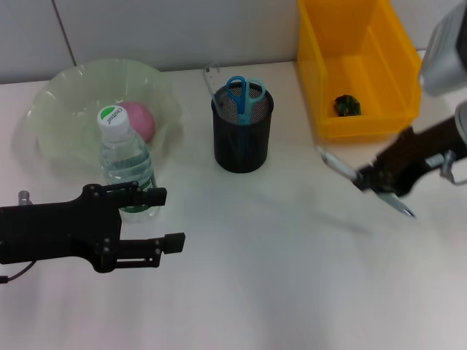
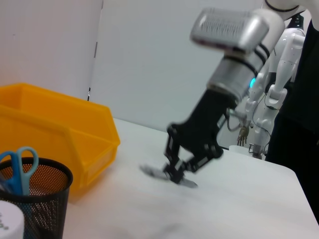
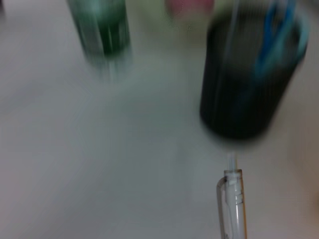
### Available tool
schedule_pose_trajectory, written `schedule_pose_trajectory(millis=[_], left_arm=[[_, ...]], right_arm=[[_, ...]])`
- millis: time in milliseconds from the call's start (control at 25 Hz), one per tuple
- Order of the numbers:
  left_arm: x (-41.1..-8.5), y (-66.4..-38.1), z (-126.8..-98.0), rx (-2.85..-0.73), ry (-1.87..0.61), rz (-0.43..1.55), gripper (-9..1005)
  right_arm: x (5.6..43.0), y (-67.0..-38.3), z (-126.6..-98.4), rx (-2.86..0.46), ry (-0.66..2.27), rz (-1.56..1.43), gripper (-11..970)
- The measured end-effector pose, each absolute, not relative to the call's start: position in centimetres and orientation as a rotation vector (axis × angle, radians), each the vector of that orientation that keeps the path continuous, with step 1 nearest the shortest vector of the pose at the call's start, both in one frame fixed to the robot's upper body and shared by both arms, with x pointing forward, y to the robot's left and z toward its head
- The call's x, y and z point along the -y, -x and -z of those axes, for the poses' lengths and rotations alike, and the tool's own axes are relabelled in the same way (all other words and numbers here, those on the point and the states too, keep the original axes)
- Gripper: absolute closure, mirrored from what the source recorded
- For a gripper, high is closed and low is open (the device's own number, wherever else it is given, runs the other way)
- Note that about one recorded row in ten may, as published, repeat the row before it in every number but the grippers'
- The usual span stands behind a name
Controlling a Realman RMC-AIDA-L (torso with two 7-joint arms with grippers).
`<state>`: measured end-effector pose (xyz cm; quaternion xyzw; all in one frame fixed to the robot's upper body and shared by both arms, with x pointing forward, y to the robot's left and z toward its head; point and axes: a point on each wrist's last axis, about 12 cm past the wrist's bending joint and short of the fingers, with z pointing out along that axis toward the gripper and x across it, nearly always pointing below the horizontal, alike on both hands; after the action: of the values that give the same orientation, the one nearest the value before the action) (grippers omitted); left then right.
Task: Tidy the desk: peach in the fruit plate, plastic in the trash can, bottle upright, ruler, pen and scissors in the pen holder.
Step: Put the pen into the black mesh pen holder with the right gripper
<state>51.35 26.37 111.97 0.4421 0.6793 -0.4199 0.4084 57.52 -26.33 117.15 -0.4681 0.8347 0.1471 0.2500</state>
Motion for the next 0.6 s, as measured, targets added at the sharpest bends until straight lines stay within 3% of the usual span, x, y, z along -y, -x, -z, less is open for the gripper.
schedule_pose_trajectory(millis=[280,600], left_arm=[[-26.3,-51.3,-112.0,-1.707,-1.121,1.067,190],[-26.2,-51.2,-112.0,-1.708,-1.125,1.072,189]], right_arm=[[25.9,-58.6,-120.7,-1.933,1.098,-0.523,839],[24.4,-60.4,-121.2,-1.73,0.996,-0.533,839]])
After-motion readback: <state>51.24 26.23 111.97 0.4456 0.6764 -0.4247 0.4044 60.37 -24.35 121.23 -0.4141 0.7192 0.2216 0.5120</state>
